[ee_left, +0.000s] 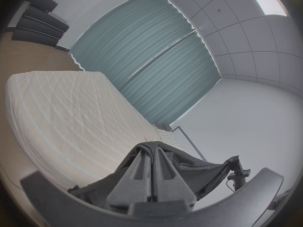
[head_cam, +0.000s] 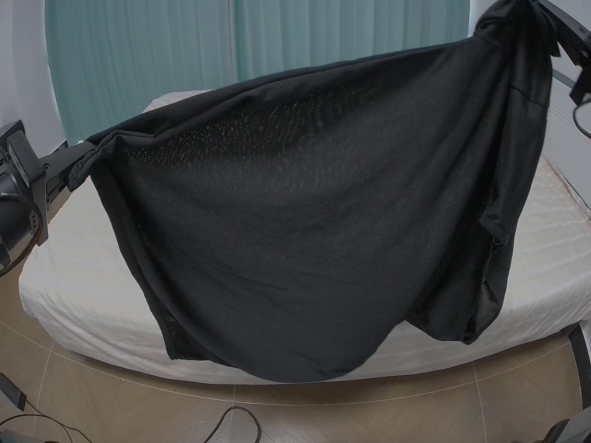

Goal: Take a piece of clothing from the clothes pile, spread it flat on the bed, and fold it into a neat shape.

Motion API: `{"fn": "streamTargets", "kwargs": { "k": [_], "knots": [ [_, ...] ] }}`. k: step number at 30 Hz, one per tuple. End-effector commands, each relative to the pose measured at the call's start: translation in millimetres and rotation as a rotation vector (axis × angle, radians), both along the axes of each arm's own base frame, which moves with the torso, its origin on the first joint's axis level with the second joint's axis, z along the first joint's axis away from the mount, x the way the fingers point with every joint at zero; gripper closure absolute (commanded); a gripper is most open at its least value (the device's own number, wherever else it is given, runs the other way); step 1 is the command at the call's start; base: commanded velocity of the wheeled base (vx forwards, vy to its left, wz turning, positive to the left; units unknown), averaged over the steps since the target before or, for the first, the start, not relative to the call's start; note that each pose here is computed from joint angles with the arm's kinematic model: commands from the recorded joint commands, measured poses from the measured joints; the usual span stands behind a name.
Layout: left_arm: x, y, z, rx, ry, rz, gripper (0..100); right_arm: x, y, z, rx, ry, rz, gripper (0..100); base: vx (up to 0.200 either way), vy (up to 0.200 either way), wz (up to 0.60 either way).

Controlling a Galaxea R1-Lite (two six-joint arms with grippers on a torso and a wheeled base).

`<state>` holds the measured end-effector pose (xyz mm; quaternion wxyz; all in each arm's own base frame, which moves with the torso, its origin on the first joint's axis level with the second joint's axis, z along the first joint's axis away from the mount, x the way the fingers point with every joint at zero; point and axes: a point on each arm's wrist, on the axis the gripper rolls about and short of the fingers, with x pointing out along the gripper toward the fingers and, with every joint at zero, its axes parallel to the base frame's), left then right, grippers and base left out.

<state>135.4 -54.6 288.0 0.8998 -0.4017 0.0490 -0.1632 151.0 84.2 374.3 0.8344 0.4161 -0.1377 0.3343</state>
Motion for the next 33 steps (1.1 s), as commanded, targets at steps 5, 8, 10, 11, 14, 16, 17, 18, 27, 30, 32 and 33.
{"fn": "streamTargets", "kwargs": {
  "k": [5, 8, 10, 11, 14, 16, 17, 18, 27, 30, 32, 33],
  "knots": [
    [63, -16, -27, -0.020, 0.198, 0.047, 100, 145, 24, -58, -0.112, 0.280, -0.107, 100, 0.000, 0.000, 0.00],
    [77, -15, -34, -0.017, 0.230, 0.074, 100, 159, 22, -61, -0.106, 0.278, -0.128, 100, 0.000, 0.000, 0.00],
    [83, -14, -34, -0.023, 0.227, 0.082, 100, 166, 22, -62, -0.102, 0.273, -0.133, 100, 0.000, 0.000, 0.00],
    [88, -14, -37, -0.023, 0.228, 0.088, 100, 170, 24, -65, -0.103, 0.278, -0.134, 100, 0.000, 0.000, 0.00],
    [104, -17, -45, -0.020, 0.233, 0.101, 100, 178, 26, -73, -0.106, 0.287, -0.136, 100, 0.200, 0.000, 0.00],
    [113, -19, -49, -0.023, 0.227, 0.103, 100, 182, 27, -77, -0.104, 0.284, -0.137, 100, 0.200, 0.000, 0.00],
    [113, -19, -49, -0.023, 0.227, 0.103, 100, 182, 27, -77, -0.104, 0.284, -0.137, 100, 0.200, 0.000, 0.00],
    [121, -22, -54, -0.024, 0.223, 0.102, 100, 185, 29, -81, -0.104, 0.282, -0.137, 100, 0.200, 0.000, 0.00],
    [156, -31, -70, -0.022, 0.234, 0.099, 100, 196, 31, -95, -0.108, 0.310, -0.159, 100, 0.200, 0.000, 0.00],
    [167, -33, -77, -0.015, 0.253, 0.105, 100, 200, 32, -100, -0.114, 0.323, -0.161, 100, 0.200, 0.000, 0.00],
    [174, -35, -83, -0.012, 0.261, 0.105, 100, 205, 32, -107, -0.122, 0.337, -0.172, 100, 0.200, 0.000, 0.00],
    [174, -35, -83, -0.012, 0.261, 0.105, 100, 205, 32, -107, -0.122, 0.337, -0.172, 100, 0.200, 0.000, 0.00]
  ]
}}
